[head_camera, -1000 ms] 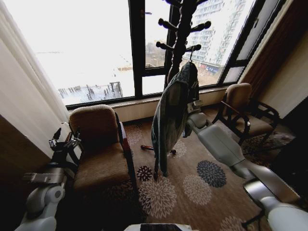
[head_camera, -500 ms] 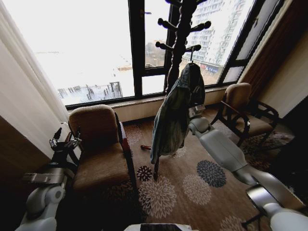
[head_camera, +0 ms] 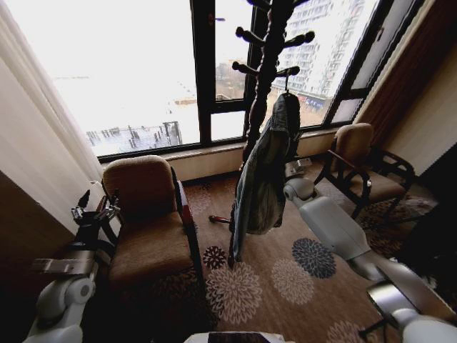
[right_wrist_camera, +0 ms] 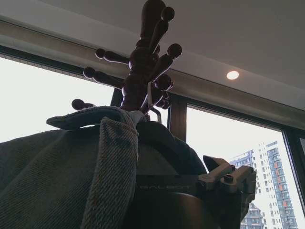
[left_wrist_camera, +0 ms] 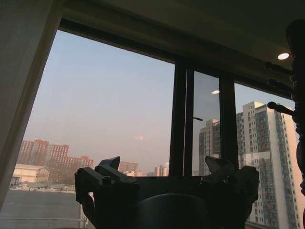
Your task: Pick up the clothes from the bed and hang them on the clothes hanger.
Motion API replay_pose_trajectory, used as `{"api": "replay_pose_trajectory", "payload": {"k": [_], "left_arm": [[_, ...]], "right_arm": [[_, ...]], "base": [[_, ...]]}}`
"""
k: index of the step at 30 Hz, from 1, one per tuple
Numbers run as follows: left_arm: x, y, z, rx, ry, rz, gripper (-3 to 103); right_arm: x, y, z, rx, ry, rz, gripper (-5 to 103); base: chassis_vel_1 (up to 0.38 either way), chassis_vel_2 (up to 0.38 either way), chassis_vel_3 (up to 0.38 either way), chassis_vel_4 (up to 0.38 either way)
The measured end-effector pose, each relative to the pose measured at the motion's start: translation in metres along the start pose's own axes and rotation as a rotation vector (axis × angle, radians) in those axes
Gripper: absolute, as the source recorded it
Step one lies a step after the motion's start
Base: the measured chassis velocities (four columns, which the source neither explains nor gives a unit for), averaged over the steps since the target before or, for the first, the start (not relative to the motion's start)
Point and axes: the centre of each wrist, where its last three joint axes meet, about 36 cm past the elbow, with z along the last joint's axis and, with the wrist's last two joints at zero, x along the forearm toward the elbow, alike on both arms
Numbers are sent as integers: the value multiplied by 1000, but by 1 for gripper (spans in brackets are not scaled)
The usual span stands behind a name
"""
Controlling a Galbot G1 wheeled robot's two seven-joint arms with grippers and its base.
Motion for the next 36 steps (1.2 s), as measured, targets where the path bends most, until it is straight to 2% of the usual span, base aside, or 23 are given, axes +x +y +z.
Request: {"api": "replay_pose_trajectory", "payload": {"k": [5, 16, 21, 24, 28, 33, 36], "left_arm": [[1, -2, 1, 1, 1, 0, 100], [2, -2, 1, -3, 1, -1, 100], [2, -1, 1, -3, 1, -2, 100], [1, 0, 1, -3, 1, -2, 100], [1, -1, 2, 0, 2, -1, 100], [0, -1, 4, 3, 3, -1, 100], [0, -1, 4, 2, 3, 0, 100]], "right_arm": [[-2, -12, -6, 9, -19, 14, 100], [-7, -21, -14, 22, -35, 37, 100], [-9, -33, -13, 67, -22, 90, 100], [-6, -47, -16, 104, 2, 160, 100], [2, -58, -18, 119, 13, 195, 100], [17, -68, -23, 118, 14, 216, 100], [28, -67, -29, 90, 6, 196, 100]], "base": [[0, 0, 0, 0], [0, 0, 0, 0], [0, 0, 0, 0], [0, 0, 0, 0], [0, 0, 0, 0], [0, 0, 0, 0], [0, 0, 0, 0]]}}
